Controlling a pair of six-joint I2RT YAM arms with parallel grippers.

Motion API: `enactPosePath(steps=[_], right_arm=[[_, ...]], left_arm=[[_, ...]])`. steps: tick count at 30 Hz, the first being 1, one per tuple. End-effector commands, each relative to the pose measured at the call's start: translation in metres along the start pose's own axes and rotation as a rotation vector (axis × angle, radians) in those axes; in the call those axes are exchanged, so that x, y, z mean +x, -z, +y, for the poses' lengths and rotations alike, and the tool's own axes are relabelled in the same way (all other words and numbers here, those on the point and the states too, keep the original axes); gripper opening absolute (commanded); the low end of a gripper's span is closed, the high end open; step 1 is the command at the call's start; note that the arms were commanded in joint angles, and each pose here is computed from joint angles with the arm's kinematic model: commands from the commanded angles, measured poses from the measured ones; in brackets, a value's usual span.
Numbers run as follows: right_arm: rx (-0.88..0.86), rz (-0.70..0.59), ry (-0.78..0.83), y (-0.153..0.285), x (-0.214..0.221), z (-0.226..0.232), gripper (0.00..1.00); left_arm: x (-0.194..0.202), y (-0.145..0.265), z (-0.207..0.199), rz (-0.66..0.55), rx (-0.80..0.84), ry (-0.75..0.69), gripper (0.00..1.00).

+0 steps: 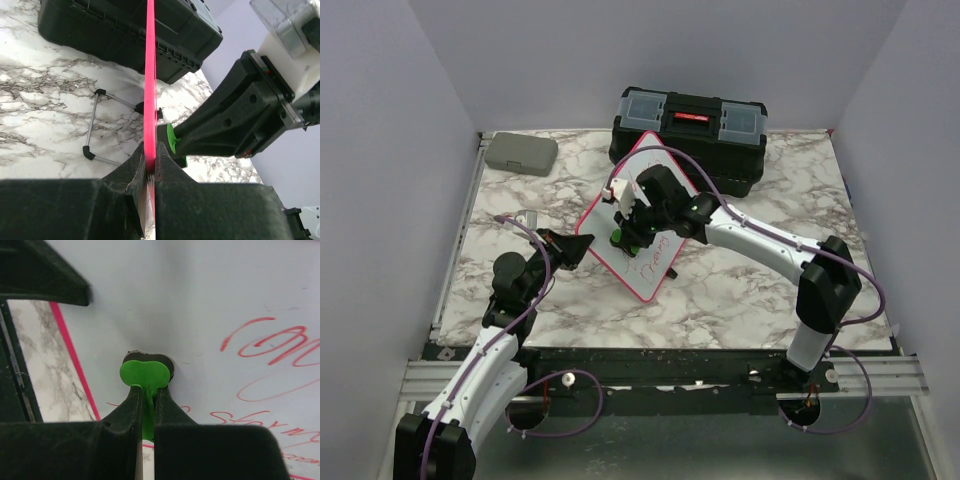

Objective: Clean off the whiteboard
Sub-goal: Erase the whiteboard at the whiteboard stand.

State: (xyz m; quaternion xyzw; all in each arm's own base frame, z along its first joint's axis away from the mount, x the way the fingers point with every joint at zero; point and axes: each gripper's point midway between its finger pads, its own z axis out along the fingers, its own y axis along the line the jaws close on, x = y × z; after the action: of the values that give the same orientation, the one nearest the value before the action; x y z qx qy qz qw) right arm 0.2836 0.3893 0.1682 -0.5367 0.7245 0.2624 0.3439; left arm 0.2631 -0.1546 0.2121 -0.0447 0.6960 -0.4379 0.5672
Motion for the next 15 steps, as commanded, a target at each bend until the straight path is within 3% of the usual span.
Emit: enactPosePath(steps=[1, 6, 12, 15], right_arm=[[0.314, -0.097, -0.076, 0.011, -0.027, -0.072, 0.01], [0.324, -0.035, -0.048, 0.012, -0.002, -0.078, 0.01], [-0.01, -0.028, 0.032, 0.003, 0.008, -0.019, 0.01], [-0.053, -0.046, 0.05, -0.003, -0.001, -0.003, 0.01]], left_arm=[[0.001, 0.002, -0.026, 0.036, 0.117, -0.046, 0.0], [0.001, 0.002, -0.027, 0.036, 0.12, -0.049, 0.0], [0.001, 0.001, -0.027, 0.039, 0.121, -0.05, 0.0], [0.002, 0.001, -0.027, 0.041, 0.121, -0.048, 0.0]])
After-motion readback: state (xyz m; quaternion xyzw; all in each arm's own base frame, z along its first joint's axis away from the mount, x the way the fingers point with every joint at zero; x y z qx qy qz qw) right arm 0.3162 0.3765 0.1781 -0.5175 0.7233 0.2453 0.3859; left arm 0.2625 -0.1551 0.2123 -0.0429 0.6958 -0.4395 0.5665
